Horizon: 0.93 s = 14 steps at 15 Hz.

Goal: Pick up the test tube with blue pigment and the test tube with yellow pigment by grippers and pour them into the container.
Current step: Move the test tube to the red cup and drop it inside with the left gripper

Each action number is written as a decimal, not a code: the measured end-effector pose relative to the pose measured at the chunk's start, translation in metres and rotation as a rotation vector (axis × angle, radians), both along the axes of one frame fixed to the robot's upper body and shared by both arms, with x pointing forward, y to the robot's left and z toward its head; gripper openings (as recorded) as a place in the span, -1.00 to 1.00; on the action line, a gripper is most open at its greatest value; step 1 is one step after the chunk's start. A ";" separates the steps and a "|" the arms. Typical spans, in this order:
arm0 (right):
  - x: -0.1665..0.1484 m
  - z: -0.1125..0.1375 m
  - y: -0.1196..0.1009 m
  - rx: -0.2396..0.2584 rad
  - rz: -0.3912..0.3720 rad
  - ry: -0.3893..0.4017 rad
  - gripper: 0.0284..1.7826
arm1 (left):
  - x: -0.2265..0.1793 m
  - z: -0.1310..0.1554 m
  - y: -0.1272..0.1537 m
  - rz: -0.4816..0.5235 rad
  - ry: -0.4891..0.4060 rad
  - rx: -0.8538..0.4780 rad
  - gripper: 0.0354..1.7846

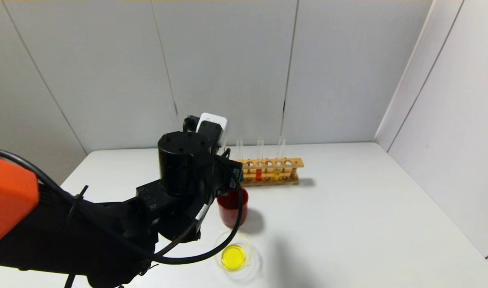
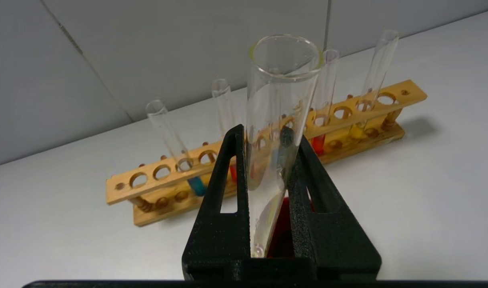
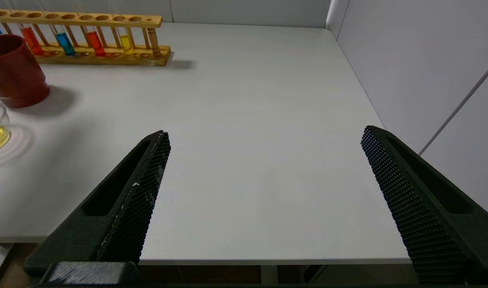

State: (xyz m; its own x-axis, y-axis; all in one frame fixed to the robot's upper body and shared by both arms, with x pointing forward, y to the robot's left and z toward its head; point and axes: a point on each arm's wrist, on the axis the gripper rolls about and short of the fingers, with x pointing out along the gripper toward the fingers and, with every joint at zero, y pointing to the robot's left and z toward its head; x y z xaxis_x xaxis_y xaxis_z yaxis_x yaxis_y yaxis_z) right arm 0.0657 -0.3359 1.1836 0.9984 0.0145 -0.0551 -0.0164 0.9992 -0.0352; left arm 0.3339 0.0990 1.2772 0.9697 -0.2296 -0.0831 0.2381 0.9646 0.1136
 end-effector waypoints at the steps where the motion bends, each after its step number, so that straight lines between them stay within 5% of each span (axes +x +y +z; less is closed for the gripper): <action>1: 0.000 0.000 0.000 0.000 0.000 0.000 0.95 | 0.005 -0.001 -0.005 0.000 -0.002 0.000 -0.67; 14: 0.000 0.000 0.000 0.000 0.000 0.000 0.95 | 0.003 -0.049 -0.047 -0.122 0.082 0.071 -0.67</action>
